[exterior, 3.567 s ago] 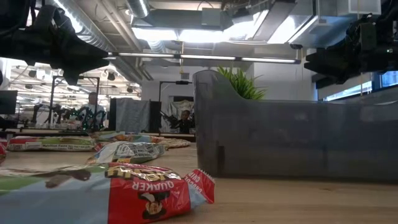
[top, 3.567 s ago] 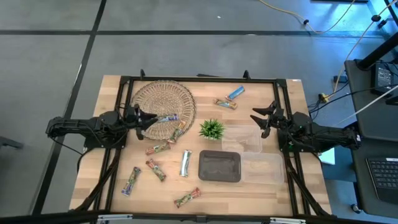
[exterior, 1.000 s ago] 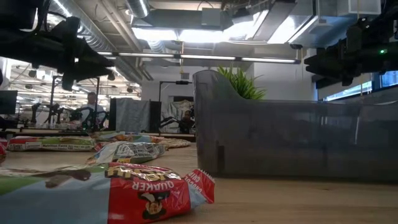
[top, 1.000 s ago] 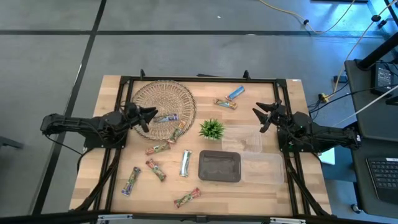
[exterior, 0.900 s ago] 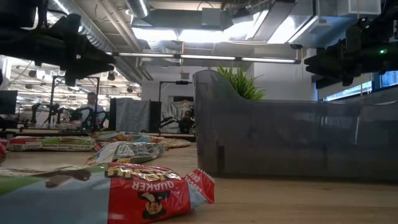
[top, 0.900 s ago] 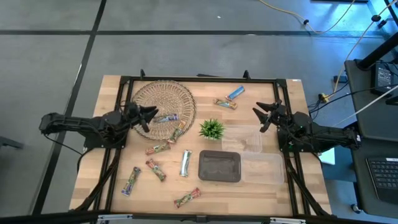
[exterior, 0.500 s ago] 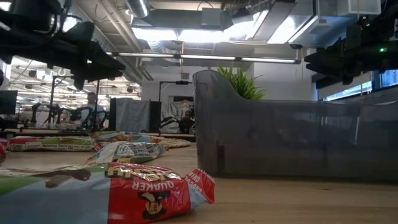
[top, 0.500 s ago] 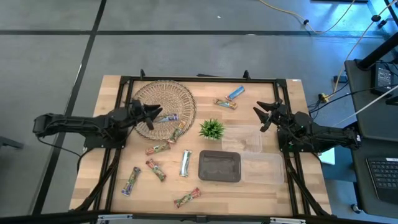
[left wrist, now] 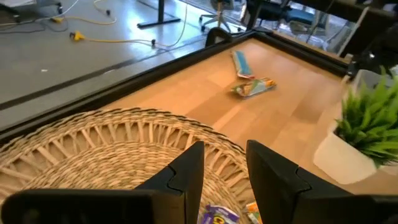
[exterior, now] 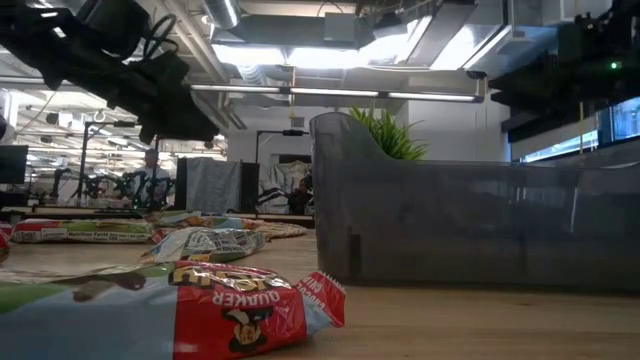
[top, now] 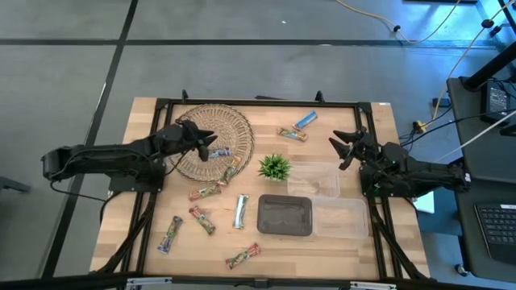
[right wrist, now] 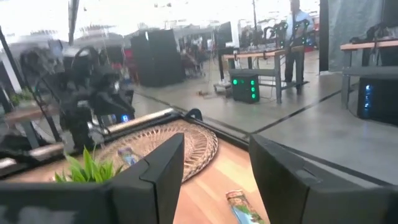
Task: Pick and place Granola Bars by type
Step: Put the orange granola bar into the top transparent bin
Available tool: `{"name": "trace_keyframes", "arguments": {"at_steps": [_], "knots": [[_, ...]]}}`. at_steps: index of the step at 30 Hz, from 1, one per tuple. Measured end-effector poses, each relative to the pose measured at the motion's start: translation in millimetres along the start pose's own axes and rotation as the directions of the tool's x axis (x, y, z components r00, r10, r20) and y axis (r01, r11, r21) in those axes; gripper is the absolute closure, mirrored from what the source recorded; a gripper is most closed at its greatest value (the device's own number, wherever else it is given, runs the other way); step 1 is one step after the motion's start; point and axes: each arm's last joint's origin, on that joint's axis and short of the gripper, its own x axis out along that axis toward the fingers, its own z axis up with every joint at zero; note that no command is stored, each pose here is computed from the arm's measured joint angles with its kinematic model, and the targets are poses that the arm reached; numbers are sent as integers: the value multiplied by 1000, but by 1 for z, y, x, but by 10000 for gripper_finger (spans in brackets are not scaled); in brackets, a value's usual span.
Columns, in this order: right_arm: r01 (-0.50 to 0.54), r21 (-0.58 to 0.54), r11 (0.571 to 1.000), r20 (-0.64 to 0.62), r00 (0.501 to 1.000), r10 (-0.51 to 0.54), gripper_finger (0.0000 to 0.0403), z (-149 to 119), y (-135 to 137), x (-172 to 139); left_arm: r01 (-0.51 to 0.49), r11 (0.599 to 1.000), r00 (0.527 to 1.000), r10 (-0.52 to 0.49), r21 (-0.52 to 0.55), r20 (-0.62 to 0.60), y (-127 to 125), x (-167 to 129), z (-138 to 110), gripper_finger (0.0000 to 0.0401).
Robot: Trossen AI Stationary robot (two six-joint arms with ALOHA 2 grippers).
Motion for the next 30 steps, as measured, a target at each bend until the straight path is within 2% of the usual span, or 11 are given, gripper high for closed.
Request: {"name": "trace_keyframes", "arguments": {"at_steps": [5, 10, 16, 20, 23, 26, 30], "knots": [[16, -62, 998, -76, 997, -20, 219, 21, 8, 14, -21, 997, 999, 23, -69, 26, 4, 1, 3, 287], [48, -98, 994, -253, 965, -71, 219, 36, 16, 41, -29, 999, 998, 31, -25, 48, 5, 1, 6, 287], [73, -95, 993, -451, 886, -108, 219, 60, 15, 78, -29, 1000, 998, 29, -11, 57, 5, 1, 7, 287], [68, -173, 983, -561, 813, -155, 219, 66, 10, 99, -29, 1000, 998, 29, -11, 56, 5, 1, 7, 287], [6, -197, 980, -614, 779, -128, 219, 67, 4, 114, -29, 1000, 998, 30, -11, 55, 5, 1, 7, 287], [-66, -162, 985, -668, 742, -60, 219, 63, -4, 129, -29, 1000, 998, 30, -11, 55, 5, 1, 7, 287], [-111, -106, 988, -740, 673, -3, 219, 46, -22, 146, -29, 1000, 998, 30, -11, 55, 5, 1, 7, 287]]}}
